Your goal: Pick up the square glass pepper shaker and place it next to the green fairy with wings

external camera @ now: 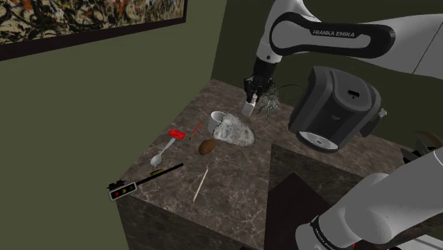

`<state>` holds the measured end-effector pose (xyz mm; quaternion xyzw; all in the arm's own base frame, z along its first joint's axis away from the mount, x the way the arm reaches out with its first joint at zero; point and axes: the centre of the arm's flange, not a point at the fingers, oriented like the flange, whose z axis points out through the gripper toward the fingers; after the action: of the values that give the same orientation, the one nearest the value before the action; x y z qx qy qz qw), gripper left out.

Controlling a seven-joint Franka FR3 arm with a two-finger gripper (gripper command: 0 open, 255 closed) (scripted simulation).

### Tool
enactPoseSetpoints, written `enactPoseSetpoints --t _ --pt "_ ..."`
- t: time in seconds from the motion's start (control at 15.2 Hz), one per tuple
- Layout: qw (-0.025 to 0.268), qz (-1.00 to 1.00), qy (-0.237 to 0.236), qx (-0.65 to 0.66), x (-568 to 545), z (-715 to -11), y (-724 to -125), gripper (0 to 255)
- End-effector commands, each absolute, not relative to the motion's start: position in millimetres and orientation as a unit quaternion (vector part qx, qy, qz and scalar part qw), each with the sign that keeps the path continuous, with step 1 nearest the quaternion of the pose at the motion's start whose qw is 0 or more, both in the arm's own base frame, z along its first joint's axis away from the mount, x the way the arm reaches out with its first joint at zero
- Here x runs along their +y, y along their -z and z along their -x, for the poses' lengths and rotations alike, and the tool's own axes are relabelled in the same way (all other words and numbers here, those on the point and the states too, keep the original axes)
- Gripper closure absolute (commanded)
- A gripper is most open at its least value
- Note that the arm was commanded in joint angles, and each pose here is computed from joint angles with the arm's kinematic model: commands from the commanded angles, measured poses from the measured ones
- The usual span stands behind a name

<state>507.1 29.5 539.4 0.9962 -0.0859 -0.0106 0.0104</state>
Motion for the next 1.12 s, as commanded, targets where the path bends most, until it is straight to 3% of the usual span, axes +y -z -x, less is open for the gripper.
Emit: enactPoseSetpoints --t 0.0,1.06 --pt "0.01 -0.996 0.011 -0.086 30.1 -507.1 -549.4 255" --pt "0.01 -0.996 0.011 -0.086 3.7 -508.0 -619.8 255"
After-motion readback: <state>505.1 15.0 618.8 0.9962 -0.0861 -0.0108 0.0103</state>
